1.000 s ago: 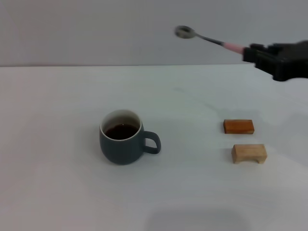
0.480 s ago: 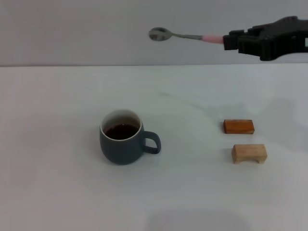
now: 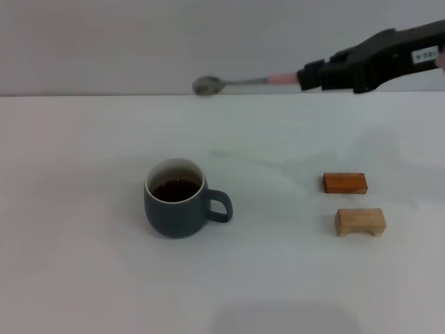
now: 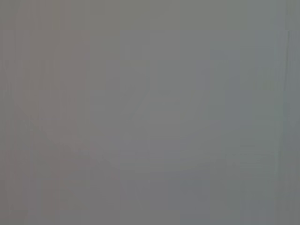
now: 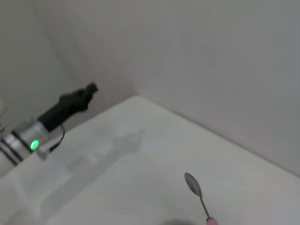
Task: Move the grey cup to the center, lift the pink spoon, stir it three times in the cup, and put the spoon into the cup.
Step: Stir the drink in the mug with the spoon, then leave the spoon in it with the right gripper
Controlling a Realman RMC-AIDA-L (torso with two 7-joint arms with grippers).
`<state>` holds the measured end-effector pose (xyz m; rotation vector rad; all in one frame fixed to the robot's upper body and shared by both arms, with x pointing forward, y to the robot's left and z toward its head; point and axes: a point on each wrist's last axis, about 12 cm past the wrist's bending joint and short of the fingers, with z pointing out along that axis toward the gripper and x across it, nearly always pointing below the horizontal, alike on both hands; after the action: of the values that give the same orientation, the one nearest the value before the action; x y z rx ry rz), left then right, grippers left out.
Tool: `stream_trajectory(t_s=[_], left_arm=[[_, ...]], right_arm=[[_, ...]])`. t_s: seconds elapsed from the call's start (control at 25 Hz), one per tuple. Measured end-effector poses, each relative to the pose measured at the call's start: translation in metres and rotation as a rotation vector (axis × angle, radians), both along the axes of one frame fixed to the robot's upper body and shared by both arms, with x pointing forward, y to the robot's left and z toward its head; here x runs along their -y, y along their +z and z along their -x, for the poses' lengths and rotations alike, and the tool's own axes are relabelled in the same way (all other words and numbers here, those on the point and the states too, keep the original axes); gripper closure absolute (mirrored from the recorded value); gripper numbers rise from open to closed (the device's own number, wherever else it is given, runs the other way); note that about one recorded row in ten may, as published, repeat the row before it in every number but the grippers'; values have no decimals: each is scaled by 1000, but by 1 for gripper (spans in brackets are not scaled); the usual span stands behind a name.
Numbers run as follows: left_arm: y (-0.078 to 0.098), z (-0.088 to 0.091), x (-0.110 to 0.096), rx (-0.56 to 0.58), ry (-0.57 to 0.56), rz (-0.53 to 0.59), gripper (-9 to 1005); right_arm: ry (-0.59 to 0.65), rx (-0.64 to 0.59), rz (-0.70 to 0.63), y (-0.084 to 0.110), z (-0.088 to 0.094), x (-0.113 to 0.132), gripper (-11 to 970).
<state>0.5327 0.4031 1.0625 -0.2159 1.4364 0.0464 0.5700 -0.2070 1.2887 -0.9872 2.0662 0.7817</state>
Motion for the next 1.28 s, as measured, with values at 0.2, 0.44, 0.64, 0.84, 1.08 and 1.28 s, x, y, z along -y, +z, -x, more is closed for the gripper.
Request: stream_trajectory(t_s=[0.2,0.44,0.64,0.84,1.08,1.28], left_arm=[[3,-1,-2,16,8,-2,979],[3,-1,-2,18,13,-8,979],[3,-1,-1,20,12,-6,978],[3,0,0,25,4,-6,978],[0,5,1,27,0,-1,978],[-7,10,4,12,-5,7,979]], right_arm=[[57,-76,59,-7,-13,-15,837],[105,-100,123,-10,-19,-31,837],[144,-123,166,-9,-24,-44,837],[162,-155,195,-10,-31,-51,837],[180,-176,228,-9,-36,-59,836],[194,-195,274,-15,-40,-64,836]])
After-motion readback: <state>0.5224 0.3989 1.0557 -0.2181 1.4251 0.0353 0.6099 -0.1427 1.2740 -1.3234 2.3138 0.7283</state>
